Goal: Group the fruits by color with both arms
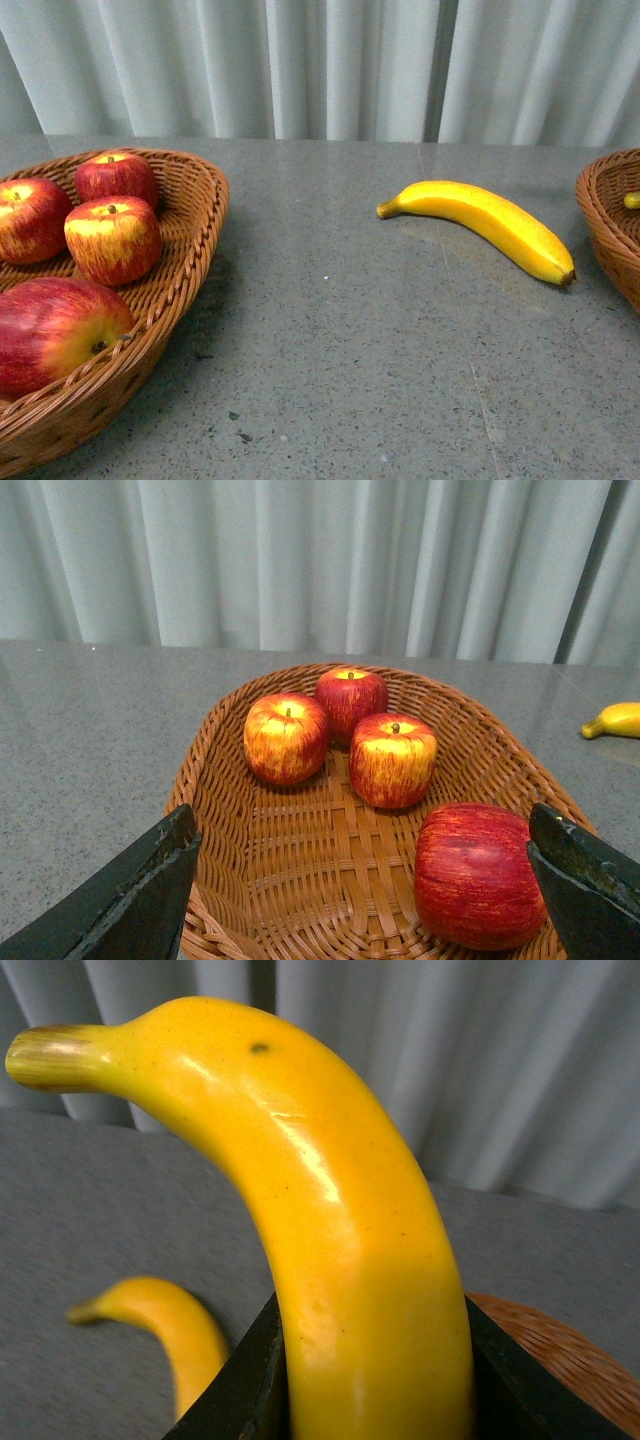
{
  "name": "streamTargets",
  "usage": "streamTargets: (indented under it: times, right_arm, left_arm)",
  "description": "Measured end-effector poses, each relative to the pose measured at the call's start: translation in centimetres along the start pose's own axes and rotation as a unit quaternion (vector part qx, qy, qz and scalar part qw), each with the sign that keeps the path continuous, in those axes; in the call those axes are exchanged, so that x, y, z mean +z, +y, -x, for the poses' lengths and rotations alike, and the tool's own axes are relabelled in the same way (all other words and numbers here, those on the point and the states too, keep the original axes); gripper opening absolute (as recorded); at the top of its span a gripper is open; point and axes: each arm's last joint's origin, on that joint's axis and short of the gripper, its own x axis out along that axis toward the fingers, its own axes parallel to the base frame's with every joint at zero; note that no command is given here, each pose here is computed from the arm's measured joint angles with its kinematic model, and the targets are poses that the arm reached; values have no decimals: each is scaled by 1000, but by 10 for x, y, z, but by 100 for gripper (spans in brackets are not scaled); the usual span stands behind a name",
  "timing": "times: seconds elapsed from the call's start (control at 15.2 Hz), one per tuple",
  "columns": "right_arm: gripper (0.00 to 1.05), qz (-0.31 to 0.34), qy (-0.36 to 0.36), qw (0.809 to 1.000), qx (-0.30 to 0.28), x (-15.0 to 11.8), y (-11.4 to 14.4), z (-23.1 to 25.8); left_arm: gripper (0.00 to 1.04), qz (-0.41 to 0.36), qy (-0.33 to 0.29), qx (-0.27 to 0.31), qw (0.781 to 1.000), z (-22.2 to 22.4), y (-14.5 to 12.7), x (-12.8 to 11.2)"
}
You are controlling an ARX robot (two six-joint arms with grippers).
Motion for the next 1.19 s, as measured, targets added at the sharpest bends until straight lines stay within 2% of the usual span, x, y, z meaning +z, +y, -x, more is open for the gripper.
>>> streamTargets:
  times: [0.33,0.59,0.66,0.73,0.86,0.92,1.06,1.19]
  right_arm:
    - [36,83,47,995,-26,-61,-47,38]
    - [36,101,64,993,-22,-77,-70,48]
    - [44,99,76,992,-9,-80,-71,49]
    - [58,96,77,992,0,-81,-70,50]
    - [90,85,54,995,11,-61,-63,57]
    - [100,85,30,996,16,-44,-58,59]
    - [98,80,-1,996,34,-19,-42,56]
    - [98,78,-15,994,80,4,-9,39]
  left_arm:
    - [98,0,0,0,1000,0,0,0]
    - [98,0,0,0,1000,0,0,0]
    - [98,0,0,0,1000,0,0,0]
    - [98,0,0,0,1000,0,0,0]
    - [98,0,0,0,1000,0,0,0]
    - [98,0,0,0,1000,0,0,0]
    - [98,0,0,0,1000,0,0,0]
    - [98,0,0,0,1000,0,0,0]
